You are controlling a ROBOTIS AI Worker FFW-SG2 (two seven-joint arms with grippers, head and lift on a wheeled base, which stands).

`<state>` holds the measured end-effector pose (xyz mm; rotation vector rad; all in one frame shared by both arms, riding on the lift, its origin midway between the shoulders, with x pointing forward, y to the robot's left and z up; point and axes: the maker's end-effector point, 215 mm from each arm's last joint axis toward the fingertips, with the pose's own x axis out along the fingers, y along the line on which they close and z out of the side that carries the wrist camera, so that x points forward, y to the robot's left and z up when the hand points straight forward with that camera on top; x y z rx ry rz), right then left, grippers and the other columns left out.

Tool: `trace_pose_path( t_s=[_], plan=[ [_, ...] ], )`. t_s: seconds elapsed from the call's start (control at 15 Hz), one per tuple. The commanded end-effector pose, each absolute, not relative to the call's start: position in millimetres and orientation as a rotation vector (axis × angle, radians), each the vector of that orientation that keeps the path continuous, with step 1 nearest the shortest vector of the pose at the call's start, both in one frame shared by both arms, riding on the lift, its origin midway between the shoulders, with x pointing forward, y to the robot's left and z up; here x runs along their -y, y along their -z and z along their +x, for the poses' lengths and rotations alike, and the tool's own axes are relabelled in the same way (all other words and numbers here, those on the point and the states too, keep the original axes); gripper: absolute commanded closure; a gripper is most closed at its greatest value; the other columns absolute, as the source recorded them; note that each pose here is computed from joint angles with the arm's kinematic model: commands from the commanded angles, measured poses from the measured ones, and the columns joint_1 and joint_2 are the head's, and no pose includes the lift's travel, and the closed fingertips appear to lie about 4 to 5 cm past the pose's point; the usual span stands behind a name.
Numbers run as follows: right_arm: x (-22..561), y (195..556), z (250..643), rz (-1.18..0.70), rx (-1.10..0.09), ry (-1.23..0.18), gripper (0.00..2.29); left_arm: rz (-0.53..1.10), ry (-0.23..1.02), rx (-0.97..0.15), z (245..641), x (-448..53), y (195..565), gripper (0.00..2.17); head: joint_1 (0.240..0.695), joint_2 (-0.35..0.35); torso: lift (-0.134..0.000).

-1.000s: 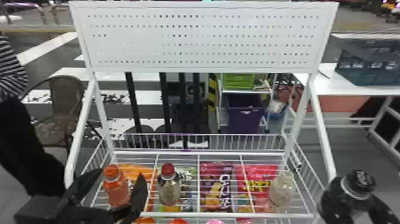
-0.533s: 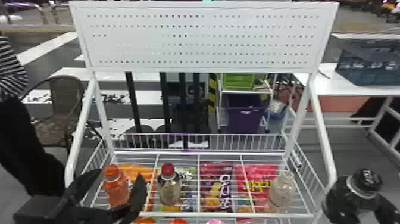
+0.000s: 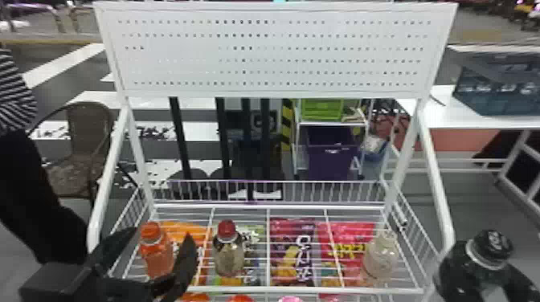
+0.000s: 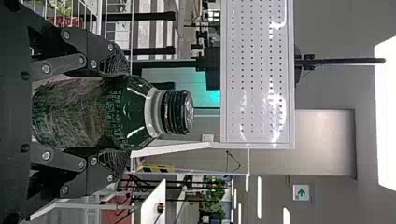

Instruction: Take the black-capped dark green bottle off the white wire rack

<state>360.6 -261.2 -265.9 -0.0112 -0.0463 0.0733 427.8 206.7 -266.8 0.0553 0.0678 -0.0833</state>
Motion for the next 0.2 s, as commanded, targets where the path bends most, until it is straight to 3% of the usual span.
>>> trace_pose_path(
  t_s=[0.0, 0.13],
  plan=[
    [260.7, 264.3, 360.8, -0.011, 0.048, -0.074, 1.13, 0.055, 0.083, -0.066, 427.8, -206.6, 265.8, 0.14, 0.499, 0.0, 0.0],
    [260.7, 264.3, 360.8, -0.011, 0.048, -0.074, 1.13, 0.055, 0.083, -0.065, 427.8, -206.5, 265.0, 0.14, 0.499, 0.0, 0.0]
  ],
)
